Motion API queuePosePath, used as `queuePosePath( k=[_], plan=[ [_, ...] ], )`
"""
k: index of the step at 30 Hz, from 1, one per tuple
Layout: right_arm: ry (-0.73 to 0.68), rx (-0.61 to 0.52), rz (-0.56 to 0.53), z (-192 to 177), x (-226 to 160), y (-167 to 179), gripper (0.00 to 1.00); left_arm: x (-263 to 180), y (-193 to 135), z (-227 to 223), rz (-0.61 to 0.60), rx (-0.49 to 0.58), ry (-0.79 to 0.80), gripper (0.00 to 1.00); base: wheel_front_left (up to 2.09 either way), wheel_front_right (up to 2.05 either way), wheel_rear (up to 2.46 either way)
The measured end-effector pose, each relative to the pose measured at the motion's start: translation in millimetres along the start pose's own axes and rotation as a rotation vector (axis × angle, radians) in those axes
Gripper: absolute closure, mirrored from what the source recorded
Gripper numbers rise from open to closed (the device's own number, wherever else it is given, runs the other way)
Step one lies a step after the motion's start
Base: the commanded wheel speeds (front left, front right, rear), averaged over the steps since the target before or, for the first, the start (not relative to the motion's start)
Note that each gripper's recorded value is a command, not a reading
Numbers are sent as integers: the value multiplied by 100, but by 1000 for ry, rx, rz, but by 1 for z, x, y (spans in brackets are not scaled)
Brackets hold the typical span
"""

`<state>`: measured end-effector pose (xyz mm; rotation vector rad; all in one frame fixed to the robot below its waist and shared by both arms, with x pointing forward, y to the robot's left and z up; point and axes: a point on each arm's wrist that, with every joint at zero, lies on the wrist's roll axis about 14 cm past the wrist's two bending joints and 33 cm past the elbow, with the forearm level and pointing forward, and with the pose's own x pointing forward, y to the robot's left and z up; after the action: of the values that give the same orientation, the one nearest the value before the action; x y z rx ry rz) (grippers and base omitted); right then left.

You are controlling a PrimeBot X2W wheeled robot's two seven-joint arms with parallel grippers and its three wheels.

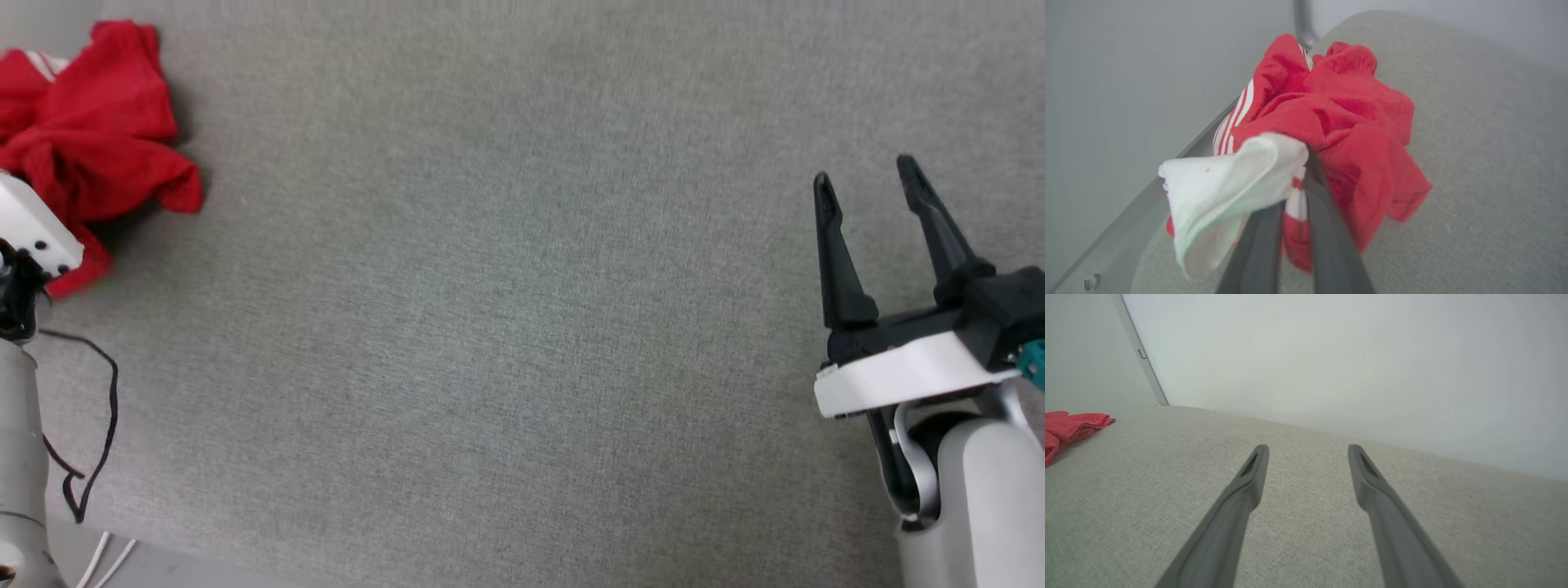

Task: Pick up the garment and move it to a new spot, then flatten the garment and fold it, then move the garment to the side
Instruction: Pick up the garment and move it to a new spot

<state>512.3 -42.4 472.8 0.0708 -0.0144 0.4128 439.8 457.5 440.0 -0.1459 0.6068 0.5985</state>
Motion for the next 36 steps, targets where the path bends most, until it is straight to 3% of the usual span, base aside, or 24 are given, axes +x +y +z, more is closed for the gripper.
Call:
queuePosePath(
  k=[10, 18, 27, 36],
  plan=[
    [-71, 7, -33, 42, -32, -2, 0, -68, -12, 120, -75, 18, -556, 100, 0, 0, 0],
    [-126, -4, -76, 76, -73, -6, 0, -136, -54, 161, -234, -5, -798, 100, 0, 0, 0],
    [-147, -38, -220, 96, -130, -42, 0, -197, -181, 145, -598, -16, -879, 100, 0, 0, 0],
    [-153, -58, -380, 105, -187, -78, 0, -276, -314, 63, -1029, 9, -771, 100, 0, 0, 0]
  ],
)
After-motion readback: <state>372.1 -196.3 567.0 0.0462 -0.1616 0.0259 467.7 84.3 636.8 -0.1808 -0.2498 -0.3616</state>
